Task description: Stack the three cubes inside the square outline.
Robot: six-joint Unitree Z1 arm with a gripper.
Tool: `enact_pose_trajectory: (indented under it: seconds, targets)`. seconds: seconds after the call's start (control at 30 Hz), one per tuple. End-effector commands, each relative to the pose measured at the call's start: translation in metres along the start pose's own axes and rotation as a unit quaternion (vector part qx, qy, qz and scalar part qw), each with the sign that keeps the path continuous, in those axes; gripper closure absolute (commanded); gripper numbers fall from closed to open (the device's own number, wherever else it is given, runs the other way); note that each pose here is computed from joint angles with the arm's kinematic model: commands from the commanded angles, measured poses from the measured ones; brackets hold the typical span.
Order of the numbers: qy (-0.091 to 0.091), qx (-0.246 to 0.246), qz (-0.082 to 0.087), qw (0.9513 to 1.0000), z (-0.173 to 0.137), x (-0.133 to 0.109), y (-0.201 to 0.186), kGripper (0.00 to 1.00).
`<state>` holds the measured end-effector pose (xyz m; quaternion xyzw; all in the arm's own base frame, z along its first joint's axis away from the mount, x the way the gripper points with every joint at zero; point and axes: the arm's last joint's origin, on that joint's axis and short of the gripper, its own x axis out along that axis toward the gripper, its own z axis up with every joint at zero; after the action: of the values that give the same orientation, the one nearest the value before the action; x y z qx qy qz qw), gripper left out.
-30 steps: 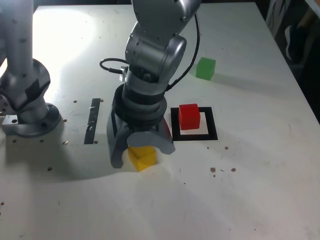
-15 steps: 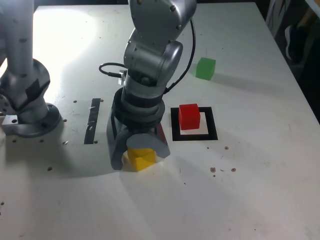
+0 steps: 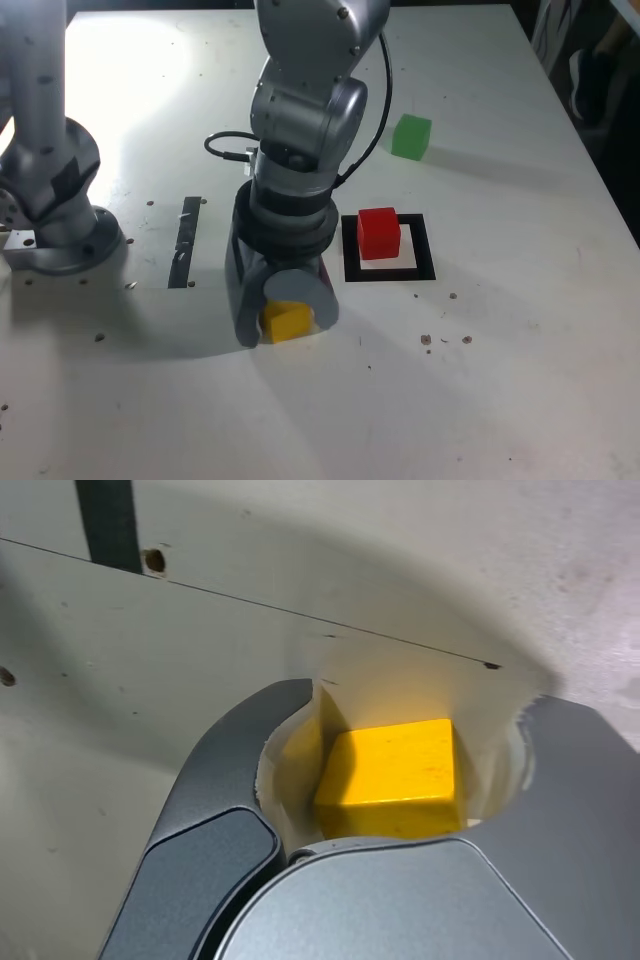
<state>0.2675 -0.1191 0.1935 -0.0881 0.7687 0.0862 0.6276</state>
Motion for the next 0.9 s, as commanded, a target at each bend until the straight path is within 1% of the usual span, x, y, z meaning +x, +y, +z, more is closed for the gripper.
enact_pose_trajectory:
  seconds: [0.0, 0.1, 0.2, 0.3, 0.37, 0.47, 0.53, 0.63, 0.73, 0.8, 0.87]
  targets:
    - [-0.006, 0.000, 0.001, 1.0000, 0.003, 0.000, -0.001, 0.70]
    - [-0.013, 0.001, 0.002, 0.9999, 0.005, -0.002, -0.002, 0.70]
    - [-0.017, 0.001, 0.005, 0.9998, 0.005, -0.004, -0.002, 0.74]
    - [-0.022, 0.001, 0.011, 0.9997, 0.006, -0.007, -0.002, 0.78]
    - [-0.025, 0.006, 0.015, 0.9995, 0.006, -0.011, -0.002, 0.79]
    - [-0.027, 0.019, 0.023, 0.9992, 0.003, -0.027, 0.001, 0.79]
    - [-0.034, 0.032, 0.028, 0.9985, -0.002, -0.043, 0.005, 0.80]
    - [-0.055, 0.060, 0.033, 0.9962, -0.009, -0.071, 0.012, 0.81]
    - [-0.079, 0.096, 0.035, 0.9917, -0.005, -0.091, 0.020, 0.81]
    - [-0.087, 0.116, 0.037, 0.9888, 0.004, -0.098, 0.026, 0.81]
    - [-0.088, 0.131, 0.038, 0.9867, 0.013, -0.102, 0.035, 0.81]
